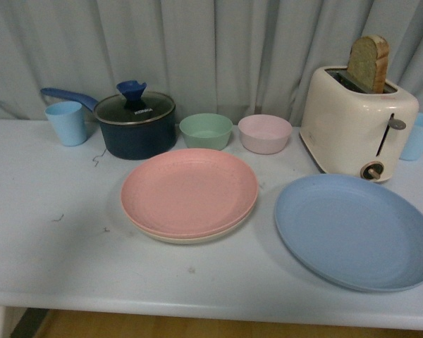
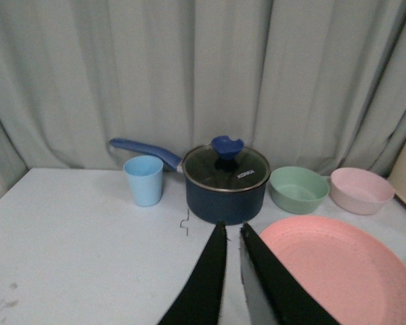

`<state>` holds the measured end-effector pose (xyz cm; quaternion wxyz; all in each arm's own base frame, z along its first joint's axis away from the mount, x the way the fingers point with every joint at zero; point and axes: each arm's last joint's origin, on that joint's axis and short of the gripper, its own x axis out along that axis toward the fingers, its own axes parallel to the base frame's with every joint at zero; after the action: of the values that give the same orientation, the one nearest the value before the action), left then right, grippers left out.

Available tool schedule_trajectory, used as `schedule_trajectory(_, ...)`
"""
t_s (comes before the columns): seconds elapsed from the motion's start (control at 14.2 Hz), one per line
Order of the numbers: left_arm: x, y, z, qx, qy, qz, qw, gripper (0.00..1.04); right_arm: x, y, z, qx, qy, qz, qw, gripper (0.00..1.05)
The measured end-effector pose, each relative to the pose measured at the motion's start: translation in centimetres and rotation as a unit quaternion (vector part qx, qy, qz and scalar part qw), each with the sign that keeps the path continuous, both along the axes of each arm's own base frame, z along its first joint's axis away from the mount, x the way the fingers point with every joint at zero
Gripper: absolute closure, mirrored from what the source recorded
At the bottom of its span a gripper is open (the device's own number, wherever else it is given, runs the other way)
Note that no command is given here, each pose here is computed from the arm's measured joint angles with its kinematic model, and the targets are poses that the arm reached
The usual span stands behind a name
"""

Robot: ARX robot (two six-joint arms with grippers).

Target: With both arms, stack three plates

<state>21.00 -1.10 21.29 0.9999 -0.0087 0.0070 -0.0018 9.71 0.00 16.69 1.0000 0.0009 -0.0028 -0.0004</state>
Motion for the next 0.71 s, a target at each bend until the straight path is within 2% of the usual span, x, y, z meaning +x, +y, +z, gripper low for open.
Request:
schedule_trajectory(0.07, -1.0, 1.0, -0.1, 0.001, -0.014, 0.002, 1.0, 1.03, 0.0, 0.0, 0.0, 0.0, 0.0, 0.0, 1.0, 0.06)
schedule_trajectory(0.28, -3.2, 1.1, -2.1, 0.001, 0.002, 0.002, 1.0, 1.03, 0.0, 0.0, 0.0, 0.0, 0.0, 0.0, 1.0, 0.06)
schedule_trajectory(0.71, -6.3, 1.1, -3.4, 0.001, -0.003, 0.002, 1.0, 1.03, 0.0, 0.0, 0.0, 0.0, 0.0, 0.0, 1.0, 0.06)
